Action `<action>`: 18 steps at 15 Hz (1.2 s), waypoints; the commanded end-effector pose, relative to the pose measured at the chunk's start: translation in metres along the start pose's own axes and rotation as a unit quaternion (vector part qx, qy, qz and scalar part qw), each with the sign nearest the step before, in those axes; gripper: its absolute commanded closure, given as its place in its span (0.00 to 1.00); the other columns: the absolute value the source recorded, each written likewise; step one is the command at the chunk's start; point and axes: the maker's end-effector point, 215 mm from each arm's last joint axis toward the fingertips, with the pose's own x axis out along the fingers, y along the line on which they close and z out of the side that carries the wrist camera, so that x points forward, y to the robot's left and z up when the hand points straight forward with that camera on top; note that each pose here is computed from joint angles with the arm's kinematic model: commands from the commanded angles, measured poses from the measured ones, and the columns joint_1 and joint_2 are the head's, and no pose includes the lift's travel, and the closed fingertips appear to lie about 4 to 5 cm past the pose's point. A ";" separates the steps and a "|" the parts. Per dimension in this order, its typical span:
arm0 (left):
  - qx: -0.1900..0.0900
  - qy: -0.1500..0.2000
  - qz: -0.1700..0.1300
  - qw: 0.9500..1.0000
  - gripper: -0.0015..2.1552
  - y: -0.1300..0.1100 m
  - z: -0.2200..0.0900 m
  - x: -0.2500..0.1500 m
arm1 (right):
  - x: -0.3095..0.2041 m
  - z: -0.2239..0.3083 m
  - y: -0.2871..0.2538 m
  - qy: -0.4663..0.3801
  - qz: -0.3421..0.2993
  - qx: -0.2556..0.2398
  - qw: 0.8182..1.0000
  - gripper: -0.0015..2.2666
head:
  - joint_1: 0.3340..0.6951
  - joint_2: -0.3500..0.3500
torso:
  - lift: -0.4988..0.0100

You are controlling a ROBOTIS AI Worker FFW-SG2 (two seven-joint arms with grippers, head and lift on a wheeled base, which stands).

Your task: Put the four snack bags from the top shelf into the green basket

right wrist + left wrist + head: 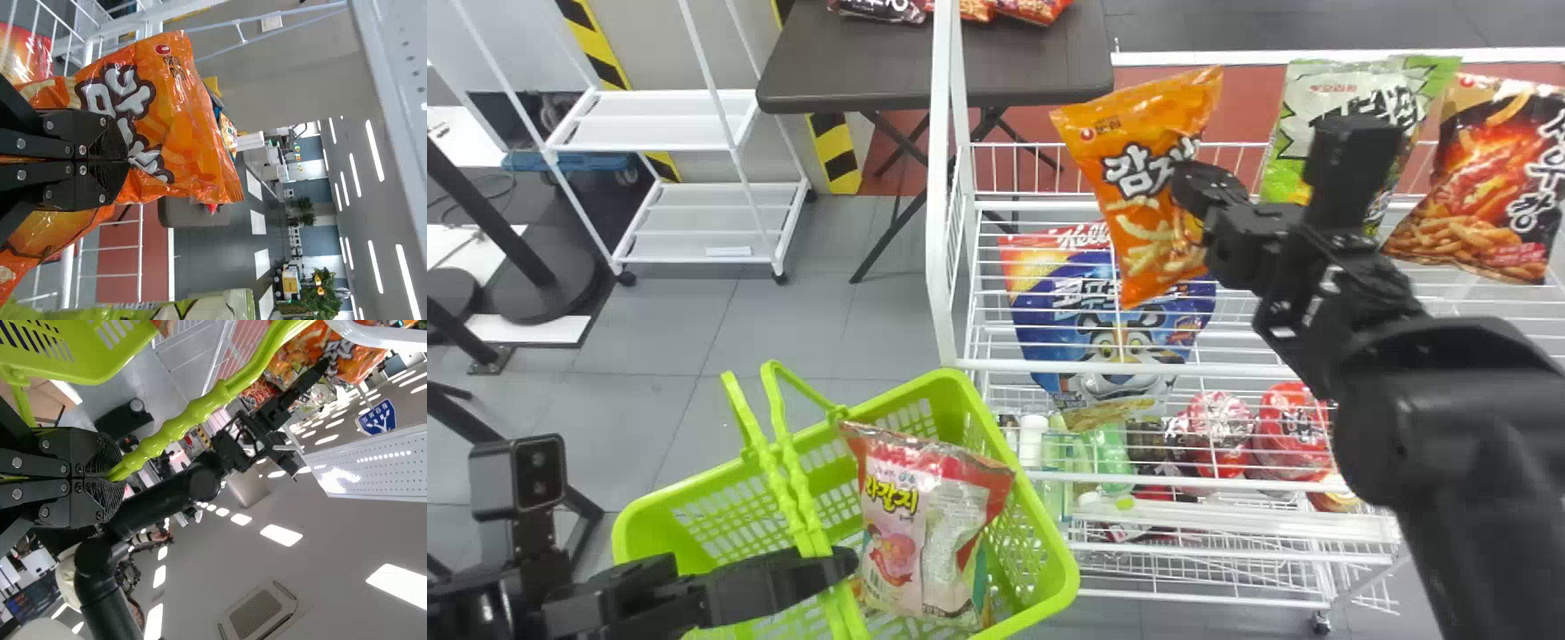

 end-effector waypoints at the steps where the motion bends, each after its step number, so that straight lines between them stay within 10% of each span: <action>1: 0.004 0.000 -0.005 1.000 1.00 -0.002 0.003 -0.001 | -0.046 0.002 0.029 0.023 0.030 0.016 0.999 0.99 | 1.00 0.62 | 0.97; 12: 0.019 0.011 -0.020 1.000 1.00 -0.010 0.007 0.013 | -0.141 -0.089 0.242 0.201 0.226 -0.001 0.953 0.99 | 1.00 0.98 | 0.97; 18: 0.019 0.014 -0.027 0.999 1.00 -0.011 0.006 0.019 | -0.200 -0.163 0.294 0.347 0.279 -0.041 0.894 0.99 | 1.00 1.00 | 0.97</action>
